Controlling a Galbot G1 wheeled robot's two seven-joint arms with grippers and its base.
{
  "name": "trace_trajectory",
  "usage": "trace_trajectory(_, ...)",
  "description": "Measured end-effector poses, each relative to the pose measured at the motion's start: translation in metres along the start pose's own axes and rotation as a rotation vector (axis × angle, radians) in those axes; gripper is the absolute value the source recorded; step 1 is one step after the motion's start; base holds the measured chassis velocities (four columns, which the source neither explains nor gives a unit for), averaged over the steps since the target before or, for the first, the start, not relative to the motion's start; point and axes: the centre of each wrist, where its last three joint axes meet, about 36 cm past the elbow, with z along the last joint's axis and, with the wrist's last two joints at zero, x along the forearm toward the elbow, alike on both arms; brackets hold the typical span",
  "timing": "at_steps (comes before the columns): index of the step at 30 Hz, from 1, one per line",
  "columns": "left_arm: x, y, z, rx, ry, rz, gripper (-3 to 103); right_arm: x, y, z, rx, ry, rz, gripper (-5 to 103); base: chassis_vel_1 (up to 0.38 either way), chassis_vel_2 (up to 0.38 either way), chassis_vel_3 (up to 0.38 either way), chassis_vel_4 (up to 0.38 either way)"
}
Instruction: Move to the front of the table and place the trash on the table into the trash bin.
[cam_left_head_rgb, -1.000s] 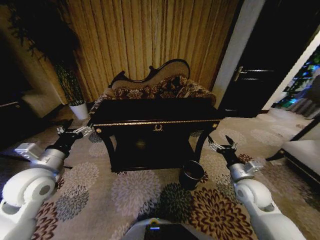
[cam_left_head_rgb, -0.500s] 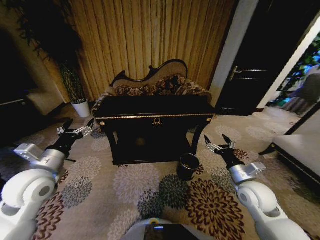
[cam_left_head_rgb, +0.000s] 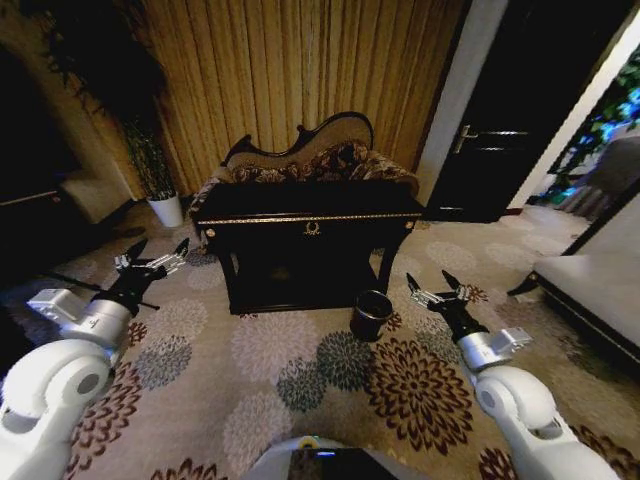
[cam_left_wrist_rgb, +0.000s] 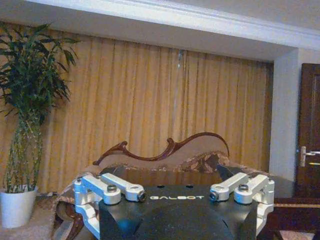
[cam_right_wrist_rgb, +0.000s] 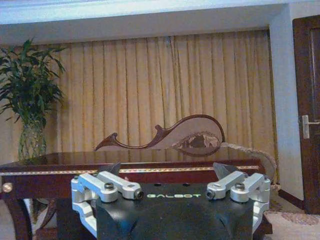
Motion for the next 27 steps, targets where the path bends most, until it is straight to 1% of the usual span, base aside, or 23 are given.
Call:
trace_trajectory(18,0.001,0.000,0.002,0.008,-0.001,0.000,100,0.001,0.000,0.006,-0.006,-0.005,-0.008,100,0.220,-0.224,-0.223,0.232)
trace_trajectory(20,0.003,-0.002,0.002,0.013,-0.001,0.003,100,0.001,0.000,0.008,-0.003,-0.005,-0.014,100,0.122,-0.137,-0.205,0.071)
trace_trajectory(27,0.007,-0.006,0.006,0.022,0.006,-0.005,100,0.001,0.001,0.011,0.002,-0.002,-0.011,100,0.005,0.004,0.001,-0.004)
